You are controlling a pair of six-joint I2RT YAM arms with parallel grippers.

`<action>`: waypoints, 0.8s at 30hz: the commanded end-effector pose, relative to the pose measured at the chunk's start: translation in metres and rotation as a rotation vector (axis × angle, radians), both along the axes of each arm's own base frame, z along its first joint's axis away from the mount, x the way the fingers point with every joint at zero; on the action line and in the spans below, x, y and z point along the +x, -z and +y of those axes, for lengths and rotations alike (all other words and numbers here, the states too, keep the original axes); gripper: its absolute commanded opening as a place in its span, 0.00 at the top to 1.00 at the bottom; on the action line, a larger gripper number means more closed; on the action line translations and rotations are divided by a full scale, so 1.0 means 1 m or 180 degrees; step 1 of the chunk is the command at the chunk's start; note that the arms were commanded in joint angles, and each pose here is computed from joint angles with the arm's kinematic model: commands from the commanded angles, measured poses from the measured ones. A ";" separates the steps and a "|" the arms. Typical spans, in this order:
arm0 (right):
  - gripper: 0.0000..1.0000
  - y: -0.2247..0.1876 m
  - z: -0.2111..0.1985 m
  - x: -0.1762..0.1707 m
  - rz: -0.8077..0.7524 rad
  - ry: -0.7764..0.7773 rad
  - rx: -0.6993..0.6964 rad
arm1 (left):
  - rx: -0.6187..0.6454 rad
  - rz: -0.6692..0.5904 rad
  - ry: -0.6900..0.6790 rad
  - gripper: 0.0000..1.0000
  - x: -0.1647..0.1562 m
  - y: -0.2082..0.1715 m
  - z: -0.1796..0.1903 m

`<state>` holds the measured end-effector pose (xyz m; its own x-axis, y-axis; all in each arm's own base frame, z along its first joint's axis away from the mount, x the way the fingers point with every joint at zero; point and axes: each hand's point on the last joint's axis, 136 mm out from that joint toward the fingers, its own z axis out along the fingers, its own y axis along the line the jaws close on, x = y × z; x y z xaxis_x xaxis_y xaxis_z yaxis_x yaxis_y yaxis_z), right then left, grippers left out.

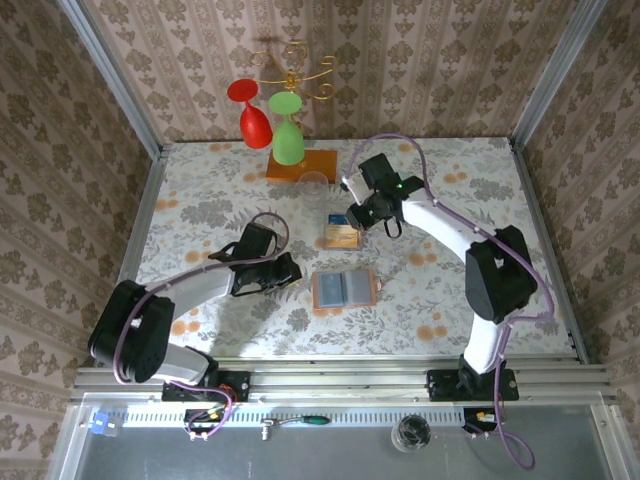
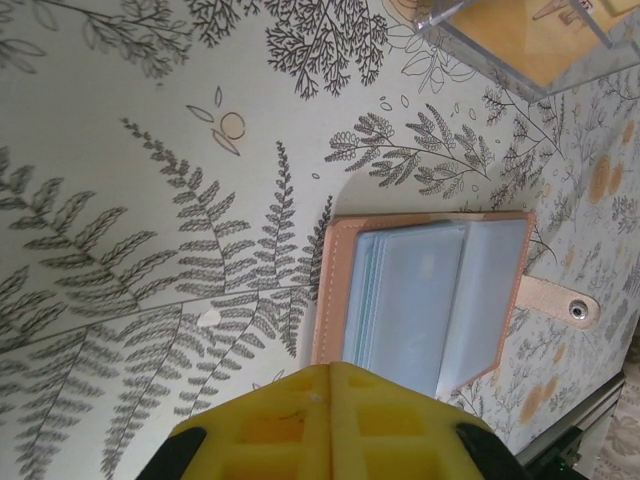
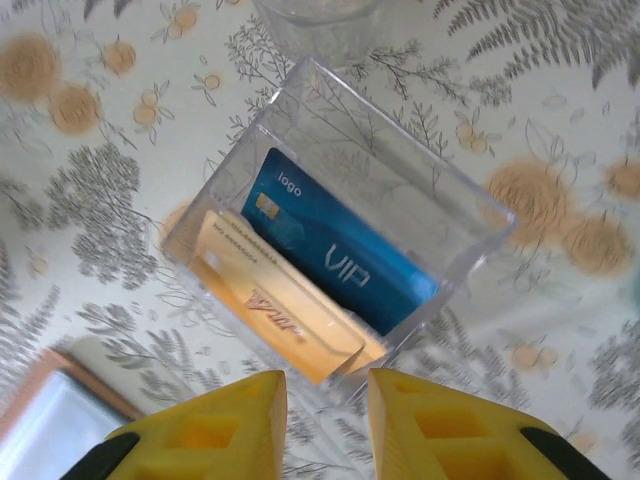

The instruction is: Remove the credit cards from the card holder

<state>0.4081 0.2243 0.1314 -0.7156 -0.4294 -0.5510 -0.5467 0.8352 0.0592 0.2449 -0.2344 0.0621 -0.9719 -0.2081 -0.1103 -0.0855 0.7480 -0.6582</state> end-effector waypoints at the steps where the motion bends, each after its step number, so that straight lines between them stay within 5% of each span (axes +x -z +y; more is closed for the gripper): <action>1: 0.72 -0.020 0.007 -0.013 0.0156 0.0568 0.0578 | -0.0109 -0.0174 0.0038 0.92 0.013 -0.009 -0.014; 24: 0.76 0.024 0.035 -0.133 0.1069 0.1100 0.1156 | -0.0097 -0.0095 0.0172 0.93 -0.007 0.013 -0.035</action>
<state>0.2849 0.2490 0.1040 -0.9333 -0.0157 -0.3589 -0.1815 0.8827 0.4334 0.2410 -0.2711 0.0474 -0.9809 -0.1455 -0.1291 -0.0184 0.7301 -0.6831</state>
